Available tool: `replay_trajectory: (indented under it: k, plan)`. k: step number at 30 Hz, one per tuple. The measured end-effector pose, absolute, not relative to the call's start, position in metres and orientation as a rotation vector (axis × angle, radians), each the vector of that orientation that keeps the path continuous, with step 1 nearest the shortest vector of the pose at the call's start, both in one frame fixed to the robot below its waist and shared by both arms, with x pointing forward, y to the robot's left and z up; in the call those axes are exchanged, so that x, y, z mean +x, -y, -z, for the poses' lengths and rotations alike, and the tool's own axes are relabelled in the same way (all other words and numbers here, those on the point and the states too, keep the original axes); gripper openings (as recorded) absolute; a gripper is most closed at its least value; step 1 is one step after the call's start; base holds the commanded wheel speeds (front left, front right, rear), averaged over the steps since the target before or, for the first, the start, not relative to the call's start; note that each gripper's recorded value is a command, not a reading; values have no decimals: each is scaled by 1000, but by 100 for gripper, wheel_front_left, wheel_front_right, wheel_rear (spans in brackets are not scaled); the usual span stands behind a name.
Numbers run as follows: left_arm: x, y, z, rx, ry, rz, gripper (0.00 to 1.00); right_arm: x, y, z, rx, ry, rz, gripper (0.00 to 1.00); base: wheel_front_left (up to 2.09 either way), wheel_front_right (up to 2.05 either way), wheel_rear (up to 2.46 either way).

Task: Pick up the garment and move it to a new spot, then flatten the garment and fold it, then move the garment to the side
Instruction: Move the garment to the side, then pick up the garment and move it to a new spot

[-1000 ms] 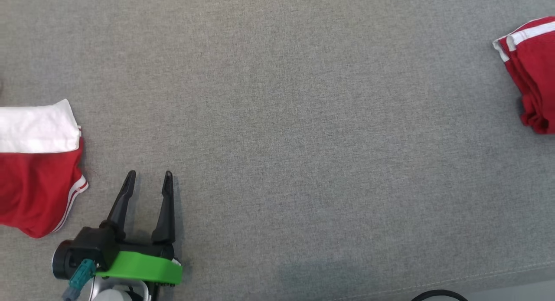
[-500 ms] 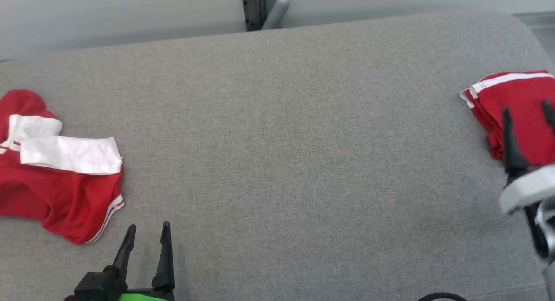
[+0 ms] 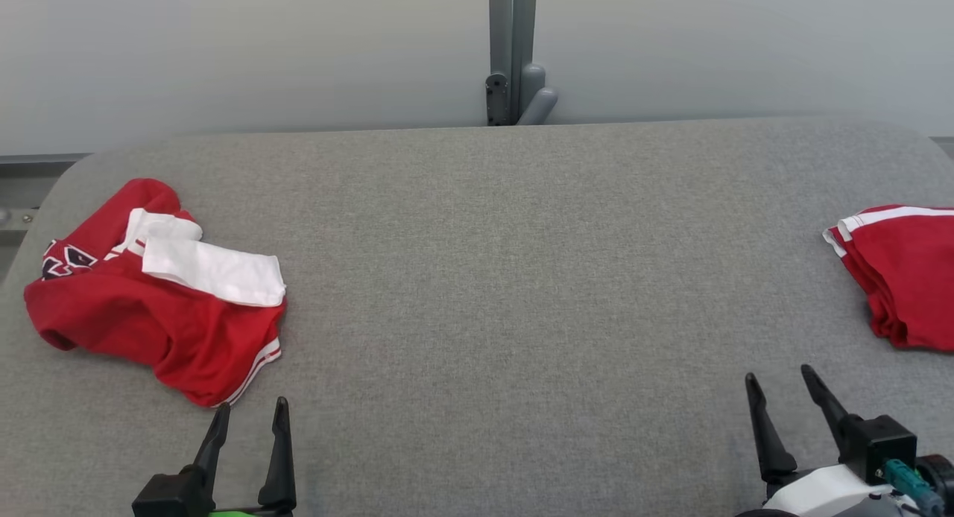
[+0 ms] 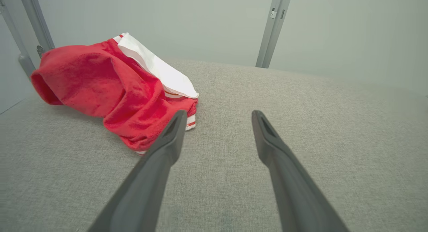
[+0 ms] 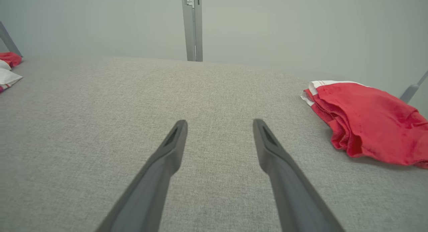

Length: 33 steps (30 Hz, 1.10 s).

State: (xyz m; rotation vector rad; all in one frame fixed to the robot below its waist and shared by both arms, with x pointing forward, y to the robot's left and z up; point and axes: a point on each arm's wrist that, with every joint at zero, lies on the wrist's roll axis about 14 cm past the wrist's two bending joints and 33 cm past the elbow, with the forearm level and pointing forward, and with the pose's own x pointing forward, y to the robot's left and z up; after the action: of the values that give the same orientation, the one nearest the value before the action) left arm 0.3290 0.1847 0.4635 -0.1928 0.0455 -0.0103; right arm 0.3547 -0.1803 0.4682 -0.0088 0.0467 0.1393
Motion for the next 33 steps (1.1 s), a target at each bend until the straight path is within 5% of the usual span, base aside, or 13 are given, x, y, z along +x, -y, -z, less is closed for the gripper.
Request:
replay_trajectory:
  k: [17,33]
  plan:
    - [330,-194,-475,-187,-4,-12,100,355,155,-477,5,-15,-179,100,0,0,0]
    - [249,-277,-470,-205,19,-342,100,369,36,-487,29,11,-528,100,0,0,0]
